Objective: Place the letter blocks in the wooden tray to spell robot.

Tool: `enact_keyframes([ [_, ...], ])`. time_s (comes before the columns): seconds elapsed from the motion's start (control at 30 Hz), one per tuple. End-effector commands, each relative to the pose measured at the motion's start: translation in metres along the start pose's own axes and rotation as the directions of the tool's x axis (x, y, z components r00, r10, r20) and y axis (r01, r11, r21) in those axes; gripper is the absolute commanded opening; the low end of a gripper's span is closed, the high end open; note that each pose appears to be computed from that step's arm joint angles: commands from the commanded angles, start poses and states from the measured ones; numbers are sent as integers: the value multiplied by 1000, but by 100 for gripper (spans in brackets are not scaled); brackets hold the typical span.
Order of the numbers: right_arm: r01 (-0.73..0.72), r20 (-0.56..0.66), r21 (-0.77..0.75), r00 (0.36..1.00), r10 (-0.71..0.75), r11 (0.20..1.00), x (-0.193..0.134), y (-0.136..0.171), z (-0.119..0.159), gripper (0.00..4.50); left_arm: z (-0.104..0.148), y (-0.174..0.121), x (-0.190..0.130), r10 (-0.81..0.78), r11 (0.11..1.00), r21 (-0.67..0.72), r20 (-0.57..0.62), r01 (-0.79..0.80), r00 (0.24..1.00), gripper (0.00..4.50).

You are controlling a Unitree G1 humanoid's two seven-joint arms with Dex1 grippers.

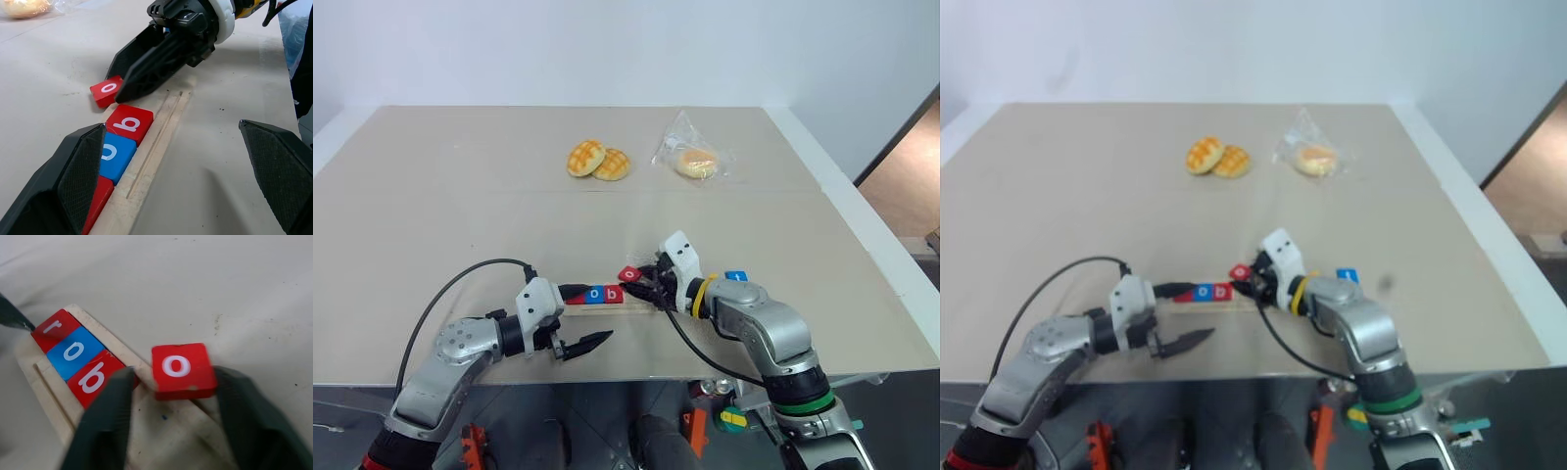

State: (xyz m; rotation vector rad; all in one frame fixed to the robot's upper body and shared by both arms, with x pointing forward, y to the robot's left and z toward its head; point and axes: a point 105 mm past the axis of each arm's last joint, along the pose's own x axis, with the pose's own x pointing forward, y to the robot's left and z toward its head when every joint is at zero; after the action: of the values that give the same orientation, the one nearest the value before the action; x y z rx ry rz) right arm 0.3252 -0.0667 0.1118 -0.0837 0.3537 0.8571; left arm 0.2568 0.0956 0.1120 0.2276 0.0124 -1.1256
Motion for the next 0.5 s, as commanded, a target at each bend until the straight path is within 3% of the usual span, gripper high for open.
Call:
enact_keyframes([
  [0.03,1,34,-23,999,0,1000,-4,-1,11,117,9,-1,-1,-3,999,39,20,3,1000,450],
  [0.27,5,41,-45,999,-3,999,-4,-2,12,117,8,0,-1,-1,999,39,18,0,1000,450],
  [0.5,20,111,-100,994,-9,995,-18,15,34,117,8,0,-1,4,999,38,16,-5,1000,450],
])
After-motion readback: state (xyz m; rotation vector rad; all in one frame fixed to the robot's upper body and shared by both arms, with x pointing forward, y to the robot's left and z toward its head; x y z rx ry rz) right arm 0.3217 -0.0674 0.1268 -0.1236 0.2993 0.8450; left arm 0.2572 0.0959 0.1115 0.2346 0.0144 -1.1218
